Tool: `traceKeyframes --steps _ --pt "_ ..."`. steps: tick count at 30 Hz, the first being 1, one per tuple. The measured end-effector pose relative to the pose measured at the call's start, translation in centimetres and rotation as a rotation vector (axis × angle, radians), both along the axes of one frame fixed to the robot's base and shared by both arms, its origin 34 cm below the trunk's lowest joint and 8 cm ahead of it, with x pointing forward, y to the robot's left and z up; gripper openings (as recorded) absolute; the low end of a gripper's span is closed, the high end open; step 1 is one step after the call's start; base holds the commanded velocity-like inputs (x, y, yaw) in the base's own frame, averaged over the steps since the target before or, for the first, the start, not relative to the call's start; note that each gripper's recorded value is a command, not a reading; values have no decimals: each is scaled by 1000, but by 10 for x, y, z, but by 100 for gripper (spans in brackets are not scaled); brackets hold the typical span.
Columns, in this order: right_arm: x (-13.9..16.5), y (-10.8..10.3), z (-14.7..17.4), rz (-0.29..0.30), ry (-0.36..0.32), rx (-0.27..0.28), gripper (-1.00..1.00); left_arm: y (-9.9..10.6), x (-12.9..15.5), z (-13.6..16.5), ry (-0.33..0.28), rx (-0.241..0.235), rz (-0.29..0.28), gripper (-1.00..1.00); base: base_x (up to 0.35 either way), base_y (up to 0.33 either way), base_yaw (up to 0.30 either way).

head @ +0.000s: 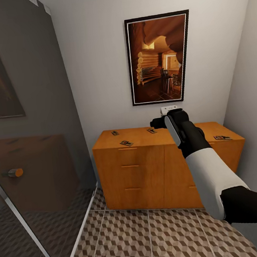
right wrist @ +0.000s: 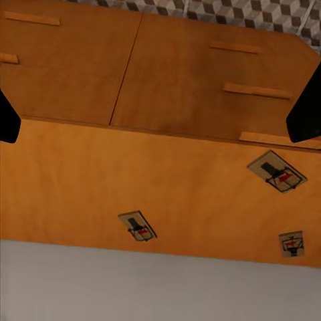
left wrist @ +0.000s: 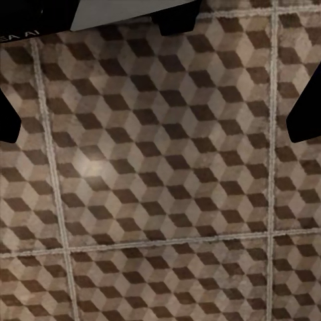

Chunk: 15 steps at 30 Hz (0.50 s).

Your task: Take the four mousetraps from the cabinet in the bathroom and place them on the bathroom floor. Make sure all four end up on the same floor surface, and ensure that at least two of them are either under or directly next to the same bathroom sink.

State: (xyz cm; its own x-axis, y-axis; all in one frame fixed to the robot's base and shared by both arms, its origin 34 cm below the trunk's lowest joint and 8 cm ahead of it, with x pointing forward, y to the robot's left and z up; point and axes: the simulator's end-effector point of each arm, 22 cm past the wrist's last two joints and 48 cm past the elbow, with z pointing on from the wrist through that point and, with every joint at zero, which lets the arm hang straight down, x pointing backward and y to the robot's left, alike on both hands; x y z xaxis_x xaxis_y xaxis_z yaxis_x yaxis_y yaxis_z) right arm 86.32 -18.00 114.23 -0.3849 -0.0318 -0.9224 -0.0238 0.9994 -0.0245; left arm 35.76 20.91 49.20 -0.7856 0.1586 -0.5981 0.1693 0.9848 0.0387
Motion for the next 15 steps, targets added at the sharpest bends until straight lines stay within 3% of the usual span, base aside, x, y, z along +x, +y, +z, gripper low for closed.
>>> traceKeyframes --steps 6,15 --pt "0 0 -1 -1 1 -2 100 0 0 0 0 0 0 100 84 -15 0" --pt "0 -5 -6 -7 10 -6 100 -1 0 0 1 -1 1 100 273 -26 0"
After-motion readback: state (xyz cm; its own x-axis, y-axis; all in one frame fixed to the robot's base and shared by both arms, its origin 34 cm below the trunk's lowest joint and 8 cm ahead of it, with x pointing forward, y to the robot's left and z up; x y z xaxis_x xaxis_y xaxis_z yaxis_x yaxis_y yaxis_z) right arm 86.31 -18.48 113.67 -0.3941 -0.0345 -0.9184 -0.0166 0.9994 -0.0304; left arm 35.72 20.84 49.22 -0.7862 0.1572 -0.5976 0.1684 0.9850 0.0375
